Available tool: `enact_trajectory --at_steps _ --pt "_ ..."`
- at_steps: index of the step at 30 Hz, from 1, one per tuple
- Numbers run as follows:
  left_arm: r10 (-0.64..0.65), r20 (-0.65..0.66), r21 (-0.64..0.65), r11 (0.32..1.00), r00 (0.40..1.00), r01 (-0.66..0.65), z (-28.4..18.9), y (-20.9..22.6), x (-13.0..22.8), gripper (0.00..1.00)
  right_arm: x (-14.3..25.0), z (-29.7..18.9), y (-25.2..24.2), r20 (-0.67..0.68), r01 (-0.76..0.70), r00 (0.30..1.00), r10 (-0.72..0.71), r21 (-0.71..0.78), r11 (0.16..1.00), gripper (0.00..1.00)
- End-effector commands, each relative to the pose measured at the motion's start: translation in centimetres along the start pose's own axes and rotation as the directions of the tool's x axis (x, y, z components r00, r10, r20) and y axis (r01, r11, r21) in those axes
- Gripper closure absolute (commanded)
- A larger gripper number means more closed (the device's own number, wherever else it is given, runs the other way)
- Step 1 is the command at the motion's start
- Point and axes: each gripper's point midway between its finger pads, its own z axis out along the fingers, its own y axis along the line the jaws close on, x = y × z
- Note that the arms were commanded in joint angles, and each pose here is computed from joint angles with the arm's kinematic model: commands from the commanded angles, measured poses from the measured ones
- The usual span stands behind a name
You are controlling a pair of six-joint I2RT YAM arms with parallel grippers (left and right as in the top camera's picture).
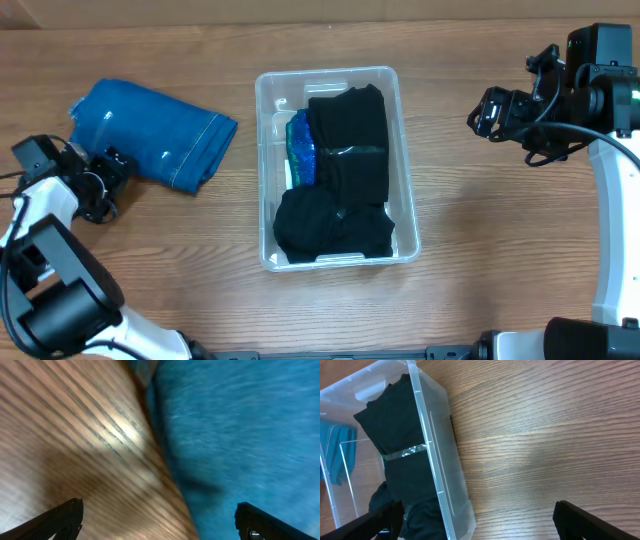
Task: Pack container
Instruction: 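Grasp the folded blue jeans with the left gripper, then lift the jeans into the bin on top and release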
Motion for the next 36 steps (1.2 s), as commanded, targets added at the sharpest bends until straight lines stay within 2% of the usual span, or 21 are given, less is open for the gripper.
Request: enact_trajectory --at_steps 1,3,4,7,10,11,12,13,15,17,22,25,29,32,36 --pt "0.025 -0.020 0.031 0.999 0.999 -0.024 2.2 0.1 0.3 0.00 0.0 -0.3 0.0 0.006 0.000 1.000 0.000 0.002 1.000 0.00" --pt "0.034 -0.028 0.069 0.997 0.999 -0.032 3.4 -0.4 0.4 0.00 0.1 -0.3 0.0 0.003 -0.001 1.000 0.001 0.002 1.000 0.00" --pt "0.034 -0.056 0.130 0.991 0.998 -0.027 5.2 -1.4 1.1 0.00 0.1 -0.3 0.0 0.002 -0.002 1.000 0.002 0.002 1.000 0.00" --pt "0.032 -0.117 0.204 0.979 0.993 -0.007 7.6 -2.9 2.8 0.00 0.2 -0.3 0.0 0.002 -0.002 1.000 0.002 0.002 1.000 0.00" --pt "0.073 -0.151 0.226 0.973 0.986 -0.037 8.9 -4.4 4.5 0.01 0.3 -0.3 0.0 -0.002 -0.003 1.000 0.003 0.002 1.000 0.00" --pt "0.085 -0.152 0.238 0.970 0.985 -0.047 8.9 -5.0 4.7 0.07 0.3 -0.3 0.0 -0.004 -0.004 1.000 0.004 0.003 1.000 0.00" --pt "0.094 -0.160 0.266 0.963 0.983 -0.049 8.8 -5.6 4.9 0.23 0.3 -0.3 0.0 -0.005 -0.004 1.000 0.004 0.003 1.000 0.00" --pt "0.095 -0.162 0.283 0.958 0.982 -0.046 8.7 -6.0 4.9 0.44 0.4 -0.3 0.0 -0.007 -0.005 1.000 0.005 0.003 1.000 0.00" --pt "0.089 -0.168 0.287 0.957 0.982 -0.038 8.7 -6.0 5.0 0.72 0.4 -0.3 0.0 -0.007 -0.004 1.000 0.004 0.003 1.000 0.00" --pt "0.090 -0.179 0.307 0.951 0.980 -0.032 8.5 -6.4 5.2 0.95 0.4 -0.3 0.0 -0.007 -0.004 1.000 0.004 0.003 1.000 0.00" --pt "0.120 -0.165 0.331 0.942 0.979 -0.060 5.6 -7.9 4.9 0.96 0.4 -0.3 0.0 -0.007 -0.004 1.000 0.004 0.003 1.000 0.00" --pt "0.176 -0.052 0.378 0.915 0.983 -0.144 -0.2 -11.0 3.0 0.96 0.4 -0.3 -0.1 -0.008 -0.005 1.000 0.005 0.004 1.000 0.00" --pt "0.257 0.174 0.436 0.846 0.951 -0.308 -13.3 -17.1 1.3 0.96 0.5 -0.3 -0.1 -0.011 -0.005 1.000 0.005 0.004 1.000 0.00" --pt "0.300 0.274 0.457 0.795 0.914 -0.398 -20.4 -20.7 1.8 0.96 0.5 -0.3 -0.1 -0.012 -0.006 1.000 0.006 0.004 1.000 0.00" --pt "0.408 0.354 0.518 0.663 0.841 -0.540 -27.6 -27.2 5.7 0.96 0.5 -0.3 -0.1 -0.012 -0.005 1.000 0.005 0.005 1.000 0.00"
